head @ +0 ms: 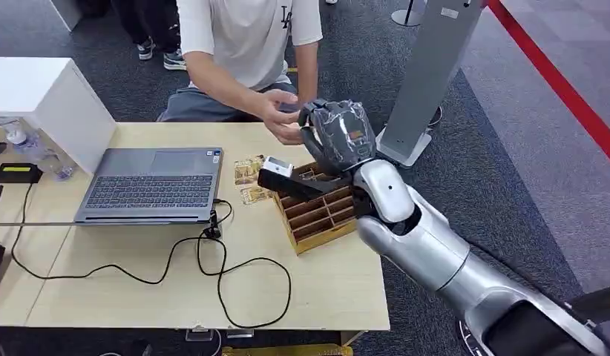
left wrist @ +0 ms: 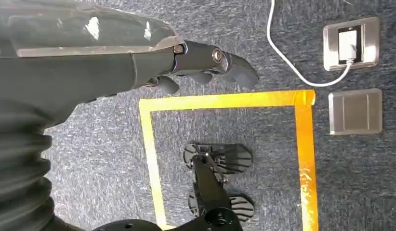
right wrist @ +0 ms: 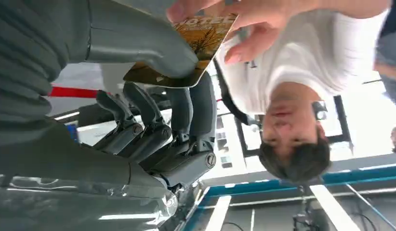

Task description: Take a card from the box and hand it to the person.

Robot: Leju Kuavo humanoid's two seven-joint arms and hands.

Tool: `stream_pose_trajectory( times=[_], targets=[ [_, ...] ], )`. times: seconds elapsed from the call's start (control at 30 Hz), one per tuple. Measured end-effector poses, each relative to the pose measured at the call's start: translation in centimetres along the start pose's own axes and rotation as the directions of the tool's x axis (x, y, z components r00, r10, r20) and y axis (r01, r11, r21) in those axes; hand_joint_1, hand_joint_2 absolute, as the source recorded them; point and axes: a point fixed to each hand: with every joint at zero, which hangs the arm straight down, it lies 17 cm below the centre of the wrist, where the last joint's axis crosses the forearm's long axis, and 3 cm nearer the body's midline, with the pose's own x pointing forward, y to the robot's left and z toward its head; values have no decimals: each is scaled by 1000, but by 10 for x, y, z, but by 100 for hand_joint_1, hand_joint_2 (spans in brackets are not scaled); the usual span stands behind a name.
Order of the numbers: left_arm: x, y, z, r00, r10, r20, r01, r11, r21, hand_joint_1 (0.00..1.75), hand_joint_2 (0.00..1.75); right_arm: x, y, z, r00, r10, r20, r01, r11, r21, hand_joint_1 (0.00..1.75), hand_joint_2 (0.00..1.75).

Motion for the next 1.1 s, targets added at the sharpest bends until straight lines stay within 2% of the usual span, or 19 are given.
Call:
stream_pose_trajectory(
  times=[0.17, 0.33, 0.37, 0.4, 0.43, 0.47, 0.5, 0.53, 0.63, 0.8, 1.03, 1.1],
  targets=[
    [3, 0, -1, 1000, 1, 2, -1, 1000, -1, 0, 175, 18, 15, 8, 984, -175, 39, 173, 984, 45, 161, 175],
    [3, -1, -1, 1000, 1, 1, -1, 1000, -2, 0, 175, 20, 28, 15, 975, -222, 31, 219, 973, 75, 161, 175],
    [3, -1, -1, 1000, 1, 1, -1, 1000, -3, 0, 175, 20, 29, 16, 974, -225, 29, 222, 972, 79, 66, 175],
    [3, -1, -1, 1000, 1, 2, -1, 1000, -5, 0, 175, 20, 31, 17, 973, -230, 26, 227, 970, 84, 56, 175],
    [3, -1, -1, 1000, -1, 2, 1, 1000, -7, 0, 175, 20, 33, 18, 972, -235, 23, 232, 969, 88, 5, 175],
    [3, -2, -1, 1000, -2, 2, 2, 1000, -8, 0, 175, 20, 35, 19, 971, -238, 21, 235, 968, 91, 0, 175],
    [3, -2, -1, 1000, -7, 3, 7, 1000, -11, 0, 175, 21, 35, 19, 970, -240, 21, 238, 967, 92, 0, 175],
    [3, -2, 0, 1000, -8, 3, 8, 1000, -12, 0, 0, 21, 36, 19, 969, -248, 19, 245, 965, 94, 0, 175],
    [4, -2, -1, 1000, -7, 5, 7, 1000, -10, 0, 0, 22, 39, 21, 959, -283, 10, 281, 954, 103, 0, 175],
    [1, -1, 0, 1000, 6, 0, -6, 1000, -4, 0, 0, 27, 50, 31, 899, -437, -18, 435, 891, 133, 0, 175],
    [-12, 2, 3, 999, 28, -18, -28, 1000, 6, 0, 0, 20, 71, 58, 721, -680, -133, 692, 710, 131, 0, 175],
    [-15, 2, 4, 999, 33, -20, -33, 999, 8, 0, 0, 18, 82, 70, 646, -741, -182, 763, 632, 136, 0, 175]
  ],
)
